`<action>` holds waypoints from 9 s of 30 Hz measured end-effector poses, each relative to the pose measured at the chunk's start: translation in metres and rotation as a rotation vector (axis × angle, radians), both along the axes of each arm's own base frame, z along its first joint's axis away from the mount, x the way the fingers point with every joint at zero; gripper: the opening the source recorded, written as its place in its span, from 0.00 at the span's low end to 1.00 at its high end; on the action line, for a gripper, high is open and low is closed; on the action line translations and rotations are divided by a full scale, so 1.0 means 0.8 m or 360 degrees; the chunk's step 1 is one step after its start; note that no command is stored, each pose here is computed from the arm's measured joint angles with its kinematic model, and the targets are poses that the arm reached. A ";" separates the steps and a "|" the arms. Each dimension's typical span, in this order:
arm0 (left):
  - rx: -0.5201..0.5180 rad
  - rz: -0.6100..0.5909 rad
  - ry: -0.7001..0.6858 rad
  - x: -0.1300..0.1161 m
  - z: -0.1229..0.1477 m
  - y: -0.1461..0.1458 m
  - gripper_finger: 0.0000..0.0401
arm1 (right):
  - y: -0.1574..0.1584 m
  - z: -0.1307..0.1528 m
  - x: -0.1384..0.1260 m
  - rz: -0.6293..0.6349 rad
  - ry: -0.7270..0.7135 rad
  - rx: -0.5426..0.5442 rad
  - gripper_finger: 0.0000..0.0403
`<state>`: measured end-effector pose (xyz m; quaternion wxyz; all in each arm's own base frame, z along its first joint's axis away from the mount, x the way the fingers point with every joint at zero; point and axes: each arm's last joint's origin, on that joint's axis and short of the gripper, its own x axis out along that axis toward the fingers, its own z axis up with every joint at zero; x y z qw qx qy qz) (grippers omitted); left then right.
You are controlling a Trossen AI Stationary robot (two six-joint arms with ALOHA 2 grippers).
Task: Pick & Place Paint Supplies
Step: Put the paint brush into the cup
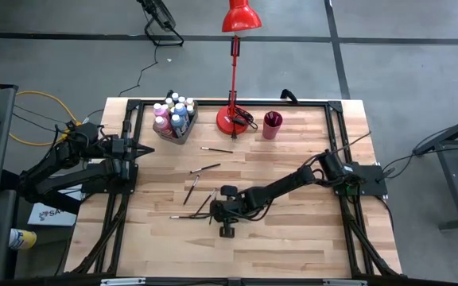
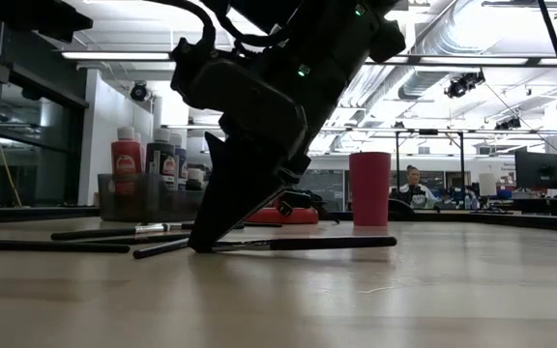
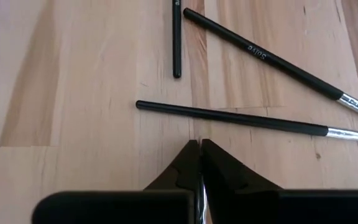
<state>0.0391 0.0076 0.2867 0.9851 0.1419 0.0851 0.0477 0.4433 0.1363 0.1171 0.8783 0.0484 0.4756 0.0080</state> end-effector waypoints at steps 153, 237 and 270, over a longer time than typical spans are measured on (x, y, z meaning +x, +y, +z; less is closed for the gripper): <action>0.0000 0.0000 0.0001 0.000 0.000 0.000 0.00 | -0.188 0.114 -0.372 -0.0138 -0.1733 0.0035 0.24; -0.0111 0.0332 0.1358 0.177 0.040 0.099 0.39 | -0.189 0.108 -0.368 -0.0180 -0.1667 0.0086 0.24; -0.0115 -0.0088 0.0561 0.141 -0.157 0.036 0.41 | -0.189 0.106 -0.368 -0.0182 -0.1644 0.0086 0.24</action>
